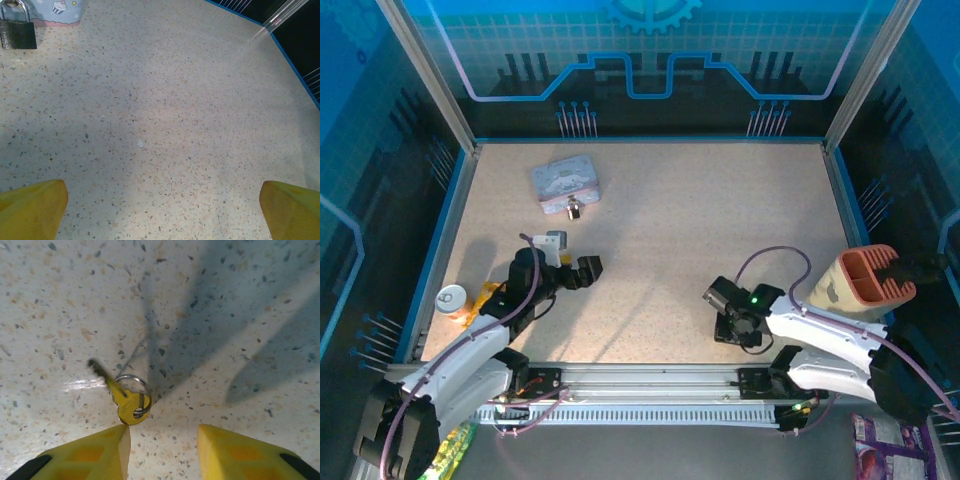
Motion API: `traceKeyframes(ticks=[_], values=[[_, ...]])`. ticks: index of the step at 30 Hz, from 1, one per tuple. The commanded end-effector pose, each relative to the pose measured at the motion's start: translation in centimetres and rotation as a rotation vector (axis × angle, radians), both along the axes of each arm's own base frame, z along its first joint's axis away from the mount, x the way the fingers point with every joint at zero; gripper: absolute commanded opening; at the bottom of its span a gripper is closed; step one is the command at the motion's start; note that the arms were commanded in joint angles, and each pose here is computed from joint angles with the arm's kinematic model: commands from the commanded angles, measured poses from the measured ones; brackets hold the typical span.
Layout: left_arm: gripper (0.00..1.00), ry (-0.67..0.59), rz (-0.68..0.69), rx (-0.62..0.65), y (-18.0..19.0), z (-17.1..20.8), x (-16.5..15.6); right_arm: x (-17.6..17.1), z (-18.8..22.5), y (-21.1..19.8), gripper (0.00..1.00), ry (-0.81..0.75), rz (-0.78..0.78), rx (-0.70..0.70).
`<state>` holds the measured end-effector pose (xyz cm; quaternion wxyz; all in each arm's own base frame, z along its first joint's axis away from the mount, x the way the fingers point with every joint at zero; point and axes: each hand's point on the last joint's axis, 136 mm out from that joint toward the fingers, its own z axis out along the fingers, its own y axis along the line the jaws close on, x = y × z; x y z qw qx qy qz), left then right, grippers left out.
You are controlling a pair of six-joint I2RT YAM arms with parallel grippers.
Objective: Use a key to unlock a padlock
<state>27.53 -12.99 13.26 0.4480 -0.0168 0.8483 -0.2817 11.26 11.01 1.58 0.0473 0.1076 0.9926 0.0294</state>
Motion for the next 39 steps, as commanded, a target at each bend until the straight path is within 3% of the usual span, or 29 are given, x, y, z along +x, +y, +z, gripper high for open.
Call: traceKeyframes(ticks=[1, 15, 26, 39], values=[[0.99, 0.003, -0.020, -0.004, -0.3, -0.4, -0.6, 0.4, -0.7, 1.1, 0.39, -0.036, -0.028, 0.054], [0.99, -0.018, -0.024, 0.008, -0.2, 0.5, -1.3, 3.0, 0.5, 1.5, 0.39, -0.171, 0.066, 0.014], [0.99, -0.015, -0.006, 0.036, 0.1, 0.1, -1.0, 4.5, 1.8, 2.1, 0.36, -0.200, 0.012, 0.228], [0.99, -0.007, -0.006, 0.042, 0.1, -0.2, -0.9, 3.7, 0.2, 0.9, 0.31, -0.145, -0.009, 0.167]])
